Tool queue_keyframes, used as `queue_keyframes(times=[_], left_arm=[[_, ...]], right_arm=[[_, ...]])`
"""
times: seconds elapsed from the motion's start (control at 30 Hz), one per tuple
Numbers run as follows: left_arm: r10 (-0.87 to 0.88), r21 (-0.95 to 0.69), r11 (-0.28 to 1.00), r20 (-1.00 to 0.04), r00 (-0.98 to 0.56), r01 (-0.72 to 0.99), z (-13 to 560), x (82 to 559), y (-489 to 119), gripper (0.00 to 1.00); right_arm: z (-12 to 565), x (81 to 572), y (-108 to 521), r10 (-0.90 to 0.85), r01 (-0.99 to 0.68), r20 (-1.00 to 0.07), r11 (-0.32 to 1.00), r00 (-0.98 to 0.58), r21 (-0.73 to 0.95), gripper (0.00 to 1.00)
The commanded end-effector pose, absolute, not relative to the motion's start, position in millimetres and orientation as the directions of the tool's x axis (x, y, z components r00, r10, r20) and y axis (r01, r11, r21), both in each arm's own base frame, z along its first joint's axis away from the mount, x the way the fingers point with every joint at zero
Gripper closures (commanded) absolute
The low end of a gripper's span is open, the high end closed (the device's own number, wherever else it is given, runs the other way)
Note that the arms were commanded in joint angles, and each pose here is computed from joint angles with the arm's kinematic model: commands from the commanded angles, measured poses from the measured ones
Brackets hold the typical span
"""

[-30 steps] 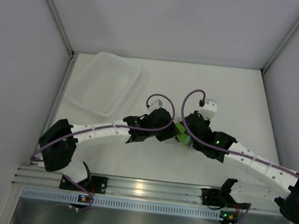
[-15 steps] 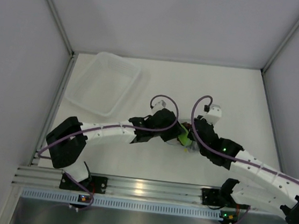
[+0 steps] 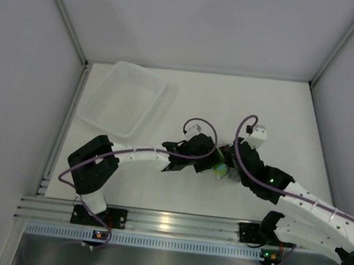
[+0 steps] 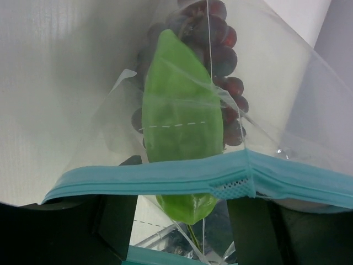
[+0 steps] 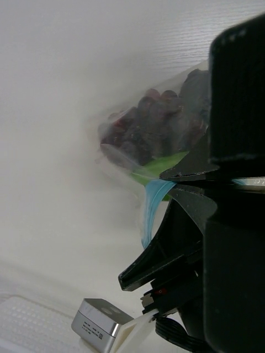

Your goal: Open the zip-top bag and remove the fake food

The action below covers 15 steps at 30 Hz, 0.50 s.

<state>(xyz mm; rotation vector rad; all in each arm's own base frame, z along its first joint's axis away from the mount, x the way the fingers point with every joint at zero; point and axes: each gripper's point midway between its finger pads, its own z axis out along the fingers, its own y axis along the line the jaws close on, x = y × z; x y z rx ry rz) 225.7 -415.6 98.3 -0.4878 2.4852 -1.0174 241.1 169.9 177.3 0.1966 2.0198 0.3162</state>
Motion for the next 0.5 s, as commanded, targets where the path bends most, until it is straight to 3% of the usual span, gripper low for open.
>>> queue_keyframes(times=[0.0, 0.07, 0.2, 0.23, 0.37, 0.47], left_arm=[[-0.484, -0.753, 0.643, -0.258, -0.836, -0.14, 111.4, 236.2, -429.8, 0.34], [-0.482, -0.754, 0.645, -0.269, -0.834, -0.129, 113.3, 238.7, -431.8, 0.34], [-0.47, -0.743, 0.657, -0.276, -0.838, -0.124, 106.5, 239.3, -435.7, 0.44], [-0.47, -0.744, 0.657, -0.275, -0.839, -0.124, 106.3, 239.5, -436.5, 0.58], [-0.465, -0.739, 0.662, -0.279, -0.84, -0.122, 103.9, 239.6, -436.7, 0.78], [-0.465, -0.743, 0.66, -0.289, -0.836, -0.111, 109.2, 239.4, -433.9, 0.8]], right_arm=[[191.3, 244.9, 170.0, 0.331, -0.002, -0.847, 0.931, -0.415, 0.365, 1.0], [191.1, 244.0, 169.5, 0.33, -0.006, -0.848, 0.931, -0.415, 0.365, 1.0], [193.3, 242.6, 167.4, 0.336, -0.009, -0.848, 0.928, -0.41, 0.372, 1.0], [192.8, 241.9, 167.1, 0.332, -0.01, -0.849, 0.929, -0.412, 0.369, 1.0], [192.4, 242.2, 165.4, 0.326, -0.008, -0.852, 0.932, -0.41, 0.361, 1.0], [186.2, 243.2, 163.3, 0.303, 0.002, -0.858, 0.943, -0.415, 0.332, 1.0]])
